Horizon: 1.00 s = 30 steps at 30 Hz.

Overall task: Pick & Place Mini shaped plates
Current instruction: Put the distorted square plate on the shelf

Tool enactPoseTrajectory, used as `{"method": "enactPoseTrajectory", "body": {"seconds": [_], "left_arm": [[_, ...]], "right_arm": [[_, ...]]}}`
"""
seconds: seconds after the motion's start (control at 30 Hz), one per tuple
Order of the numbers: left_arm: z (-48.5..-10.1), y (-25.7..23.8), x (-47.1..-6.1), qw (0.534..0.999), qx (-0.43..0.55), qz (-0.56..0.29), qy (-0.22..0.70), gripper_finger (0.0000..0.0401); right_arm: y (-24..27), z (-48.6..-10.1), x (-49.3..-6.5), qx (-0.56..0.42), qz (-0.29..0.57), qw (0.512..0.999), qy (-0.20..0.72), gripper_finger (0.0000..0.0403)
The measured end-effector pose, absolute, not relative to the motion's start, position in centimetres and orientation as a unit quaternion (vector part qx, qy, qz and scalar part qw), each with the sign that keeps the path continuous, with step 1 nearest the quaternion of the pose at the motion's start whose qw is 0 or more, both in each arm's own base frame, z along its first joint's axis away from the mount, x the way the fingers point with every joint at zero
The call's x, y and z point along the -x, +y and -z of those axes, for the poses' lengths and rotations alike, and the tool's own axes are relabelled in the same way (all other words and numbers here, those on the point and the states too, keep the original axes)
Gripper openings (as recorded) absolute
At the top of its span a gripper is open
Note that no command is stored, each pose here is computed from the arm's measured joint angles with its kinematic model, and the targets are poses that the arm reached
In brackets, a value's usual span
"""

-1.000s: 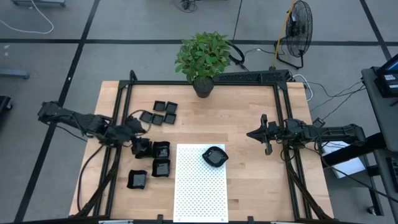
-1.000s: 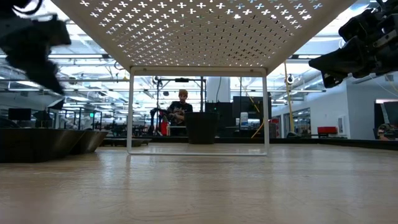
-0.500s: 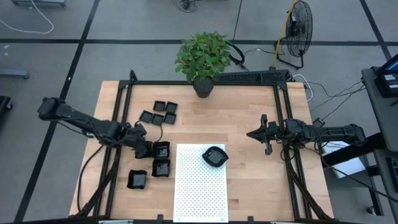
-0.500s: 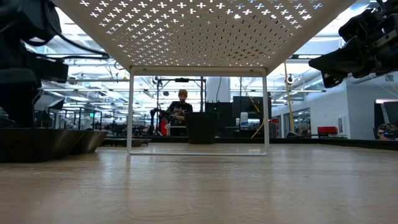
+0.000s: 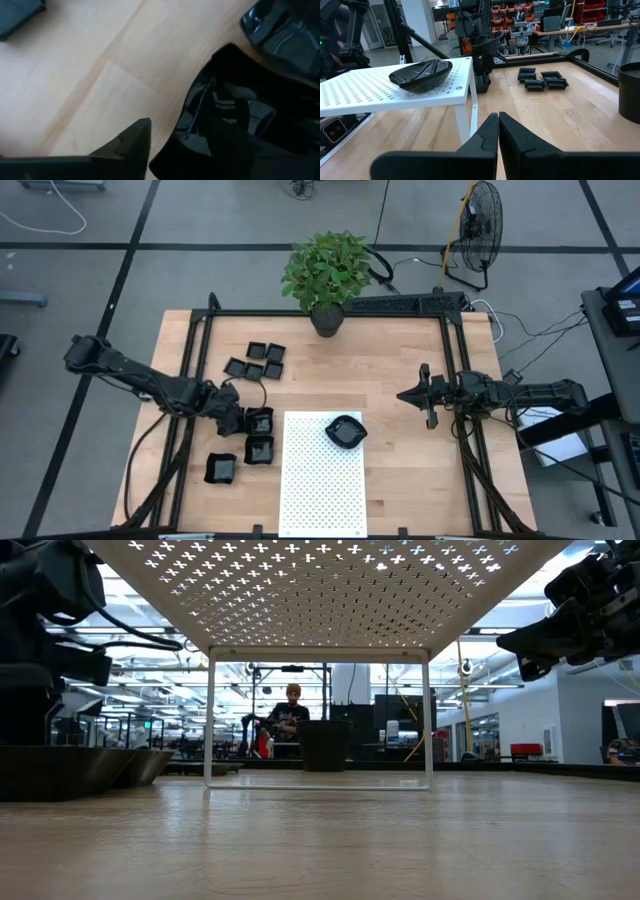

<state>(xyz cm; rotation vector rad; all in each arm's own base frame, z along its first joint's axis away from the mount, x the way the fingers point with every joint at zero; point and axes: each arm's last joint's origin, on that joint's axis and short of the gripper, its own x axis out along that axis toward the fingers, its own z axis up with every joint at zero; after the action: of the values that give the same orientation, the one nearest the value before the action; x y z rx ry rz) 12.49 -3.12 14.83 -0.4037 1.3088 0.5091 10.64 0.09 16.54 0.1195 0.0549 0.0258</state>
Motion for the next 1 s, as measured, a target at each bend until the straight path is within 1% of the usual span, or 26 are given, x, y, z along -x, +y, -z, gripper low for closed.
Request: {"method": "enactPoseTrajectory", "body": {"seconds": [0.27,0.33,0.37,0.53,0.67,0.87,1.0], "left_arm": [[-14.9,-3.2,-12.5,0.742,0.193,-0.224,0.602,0.0037],[-15.0,-3.2,-12.5,0.743,0.194,-0.223,0.601,0.0012],[-15.0,-3.2,-12.6,0.743,0.195,-0.223,0.6,0.0008],[-16.0,-3.4,-13.1,0.751,0.2,-0.218,0.591,0.0012],[-17.4,-3.5,-13.5,0.752,0.197,-0.219,0.589,0.0005],[-20.6,-3.5,-13.6,0.751,0.173,-0.234,0.593,0.0004],[-23.2,-3.8,-13.8,0.766,0.153,-0.241,0.576,0.0006]], "right_arm": [[0.1,-16.5,-10.6,-0.06,-0.013,0.998,0.027,0.0],[0.1,-16.5,-10.6,-0.06,-0.013,0.998,0.027,0.0],[0.1,-16.5,-10.6,-0.06,-0.013,0.998,0.027,0.0],[0.1,-16.5,-10.6,-0.06,-0.013,0.998,0.027,0.0],[0.1,-16.5,-10.6,-0.06,-0.013,0.998,0.027,0.0],[0.1,-16.5,-10.6,-0.06,-0.013,0.998,0.027,0.0],[0.1,-16.5,-10.6,-0.06,-0.013,0.998,0.027,0.0]]}}
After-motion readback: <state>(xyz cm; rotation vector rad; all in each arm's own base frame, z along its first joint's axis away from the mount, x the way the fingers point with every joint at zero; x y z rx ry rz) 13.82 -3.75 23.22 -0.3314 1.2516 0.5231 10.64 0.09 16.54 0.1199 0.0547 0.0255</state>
